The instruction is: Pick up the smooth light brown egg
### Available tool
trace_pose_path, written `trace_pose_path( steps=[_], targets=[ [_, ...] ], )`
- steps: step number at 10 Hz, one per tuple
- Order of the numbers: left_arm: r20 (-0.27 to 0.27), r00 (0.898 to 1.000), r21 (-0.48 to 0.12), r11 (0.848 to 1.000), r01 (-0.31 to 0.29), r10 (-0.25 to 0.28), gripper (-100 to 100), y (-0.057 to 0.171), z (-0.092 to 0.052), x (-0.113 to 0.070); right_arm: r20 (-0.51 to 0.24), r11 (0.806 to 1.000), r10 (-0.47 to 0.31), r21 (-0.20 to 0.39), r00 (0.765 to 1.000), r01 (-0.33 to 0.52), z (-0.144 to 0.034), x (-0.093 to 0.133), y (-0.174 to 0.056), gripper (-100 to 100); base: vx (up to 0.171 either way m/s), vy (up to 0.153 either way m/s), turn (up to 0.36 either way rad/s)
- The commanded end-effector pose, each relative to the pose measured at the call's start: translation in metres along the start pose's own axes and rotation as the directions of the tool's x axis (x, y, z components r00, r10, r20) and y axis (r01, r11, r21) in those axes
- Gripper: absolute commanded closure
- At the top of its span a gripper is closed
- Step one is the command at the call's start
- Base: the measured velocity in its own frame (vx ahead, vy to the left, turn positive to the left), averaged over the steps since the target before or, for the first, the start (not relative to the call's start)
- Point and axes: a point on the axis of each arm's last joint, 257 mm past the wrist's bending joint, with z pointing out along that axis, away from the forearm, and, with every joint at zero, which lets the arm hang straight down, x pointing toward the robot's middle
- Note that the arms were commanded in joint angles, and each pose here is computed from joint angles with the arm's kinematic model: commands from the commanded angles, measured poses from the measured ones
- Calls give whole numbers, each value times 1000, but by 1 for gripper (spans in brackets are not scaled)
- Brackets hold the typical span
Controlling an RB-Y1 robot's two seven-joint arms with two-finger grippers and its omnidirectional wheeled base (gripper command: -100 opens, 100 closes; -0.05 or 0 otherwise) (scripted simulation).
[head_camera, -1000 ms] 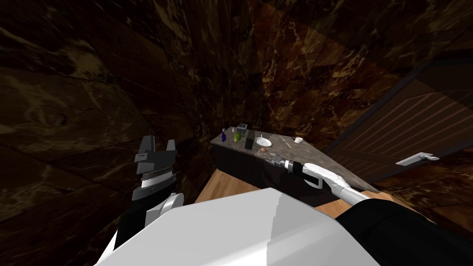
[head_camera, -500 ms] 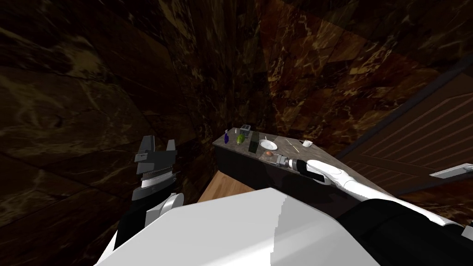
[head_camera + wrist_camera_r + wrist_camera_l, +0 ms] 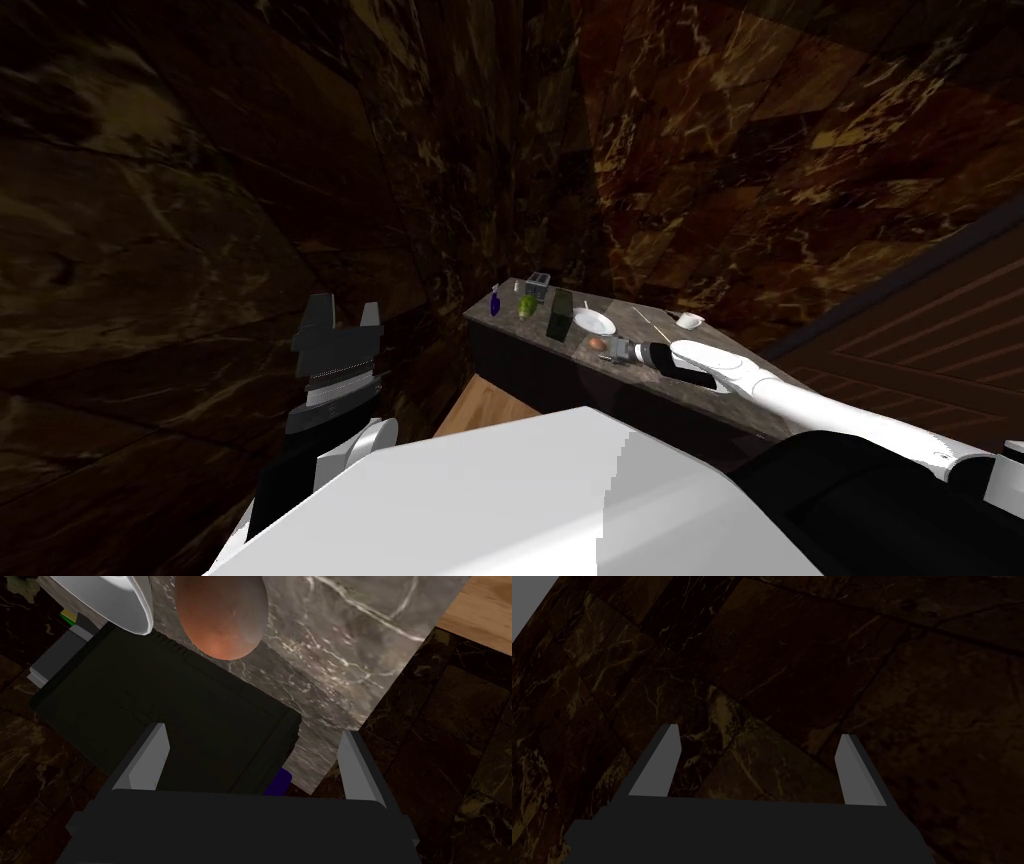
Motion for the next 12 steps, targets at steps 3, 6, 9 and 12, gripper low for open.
trace_pose_path(
  steps=[3,6,9,12],
  targets=[
    [0,1000,0,1000,0,0,0,0,0,0,-109,995,-87,-56,990,81,-11,43,7,-100,140,-14,66],
    [0,1000,0,1000,0,0,0,0,0,0,-135,992,-99,-86,986,88,-15,56,19,-100,80,-6,31],
    [0,1000,0,1000,0,0,0,0,0,0,-166,997,-57,-60,984,48,-12,74,24,-100,-23,-9,168],
    [0,1000,0,1000,0,0,0,0,0,0,-171,998,-49,-54,984,40,-12,77,23,100,-32,-12,102]
  ],
)
